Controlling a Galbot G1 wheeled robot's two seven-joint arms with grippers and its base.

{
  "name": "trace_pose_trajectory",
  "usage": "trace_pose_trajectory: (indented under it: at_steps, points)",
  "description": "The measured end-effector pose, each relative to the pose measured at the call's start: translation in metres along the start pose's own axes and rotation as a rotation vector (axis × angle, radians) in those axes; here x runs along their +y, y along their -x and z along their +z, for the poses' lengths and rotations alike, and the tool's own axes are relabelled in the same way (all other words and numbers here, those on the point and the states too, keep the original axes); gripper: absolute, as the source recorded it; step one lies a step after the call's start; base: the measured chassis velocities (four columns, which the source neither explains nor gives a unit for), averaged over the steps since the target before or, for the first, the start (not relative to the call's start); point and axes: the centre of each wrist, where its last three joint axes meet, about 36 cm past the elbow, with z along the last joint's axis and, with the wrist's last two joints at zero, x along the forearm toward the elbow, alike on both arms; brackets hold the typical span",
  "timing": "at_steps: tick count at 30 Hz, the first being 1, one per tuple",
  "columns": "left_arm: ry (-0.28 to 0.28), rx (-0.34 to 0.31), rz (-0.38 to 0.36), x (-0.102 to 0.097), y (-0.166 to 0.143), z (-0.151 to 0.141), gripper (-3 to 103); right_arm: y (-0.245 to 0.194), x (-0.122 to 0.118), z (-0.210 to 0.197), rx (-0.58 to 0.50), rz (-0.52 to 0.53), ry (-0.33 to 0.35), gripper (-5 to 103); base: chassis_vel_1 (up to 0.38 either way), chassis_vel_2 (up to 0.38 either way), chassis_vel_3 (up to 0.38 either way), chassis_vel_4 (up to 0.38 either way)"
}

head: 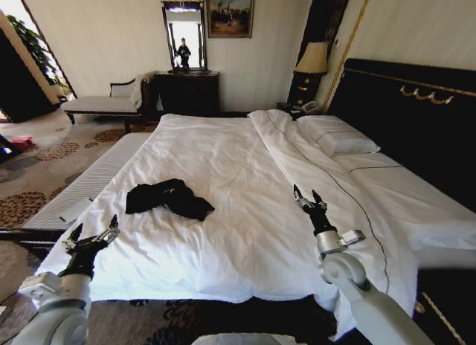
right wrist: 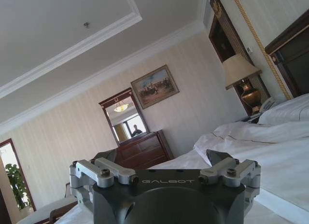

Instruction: Fold the clothes on the bed.

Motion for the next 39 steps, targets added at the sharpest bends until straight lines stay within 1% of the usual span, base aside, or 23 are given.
trace_pose_trajectory:
  at_steps: [12, 27, 39]
  points:
    - [0.001, 0.003, 0.001, -0.0004, 0.0009, 0.0020, 100, -0.0008, 0.0002, 0.0012, 0.001, 0.001, 0.002, 100, -0.006, 0.076, 0.014, -0.069]
    - [0.005, 0.004, 0.004, -0.0006, 0.0007, 0.0022, 100, -0.0012, 0.0010, 0.0005, -0.002, -0.014, 0.003, 100, 0.000, 0.000, 0.000, 0.000]
    - [0.007, 0.003, 0.003, -0.0007, -0.0007, 0.0015, 100, -0.0015, 0.0012, 0.0008, -0.004, -0.008, 0.007, 100, 0.068, 0.072, -0.066, -0.073]
